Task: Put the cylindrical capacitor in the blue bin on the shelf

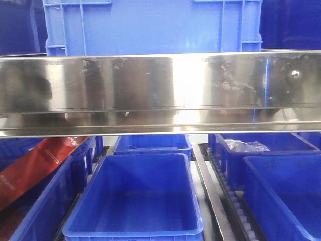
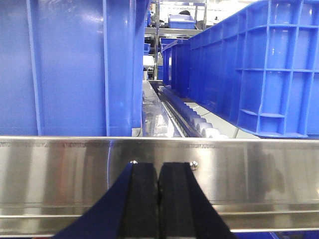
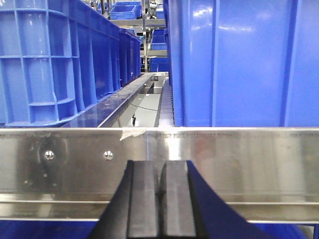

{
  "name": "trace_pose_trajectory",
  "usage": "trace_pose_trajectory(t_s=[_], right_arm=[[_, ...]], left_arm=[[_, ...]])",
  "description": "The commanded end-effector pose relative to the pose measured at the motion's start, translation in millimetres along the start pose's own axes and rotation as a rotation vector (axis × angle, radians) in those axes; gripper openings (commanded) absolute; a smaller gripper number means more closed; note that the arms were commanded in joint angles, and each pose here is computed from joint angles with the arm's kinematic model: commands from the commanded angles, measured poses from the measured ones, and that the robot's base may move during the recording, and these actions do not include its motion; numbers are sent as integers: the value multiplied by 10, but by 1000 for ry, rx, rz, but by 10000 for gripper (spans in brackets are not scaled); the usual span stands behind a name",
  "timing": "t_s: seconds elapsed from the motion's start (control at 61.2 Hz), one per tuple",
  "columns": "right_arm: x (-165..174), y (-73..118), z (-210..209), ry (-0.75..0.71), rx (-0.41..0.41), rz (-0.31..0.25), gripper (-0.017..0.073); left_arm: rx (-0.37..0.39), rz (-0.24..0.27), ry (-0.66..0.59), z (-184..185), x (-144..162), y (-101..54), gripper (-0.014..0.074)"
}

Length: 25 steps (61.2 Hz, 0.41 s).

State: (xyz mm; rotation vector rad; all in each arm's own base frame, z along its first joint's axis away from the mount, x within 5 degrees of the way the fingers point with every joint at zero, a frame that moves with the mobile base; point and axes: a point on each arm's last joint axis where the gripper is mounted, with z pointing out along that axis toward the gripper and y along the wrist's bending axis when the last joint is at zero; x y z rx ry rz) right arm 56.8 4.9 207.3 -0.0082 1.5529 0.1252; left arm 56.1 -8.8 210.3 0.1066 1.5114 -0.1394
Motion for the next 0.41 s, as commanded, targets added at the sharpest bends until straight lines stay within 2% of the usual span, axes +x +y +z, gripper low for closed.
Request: trace_pose_trajectory(t_s=[0.0,0.392], right_arm=[[-22,-2,-6,-27,5,-6,-165],[-22,-2,-6,-27,5,-6,-165]], left_arm=[[0,-1,-23,-4,-24,0,-111],[0,-1,-23,-4,-24,0,-111]])
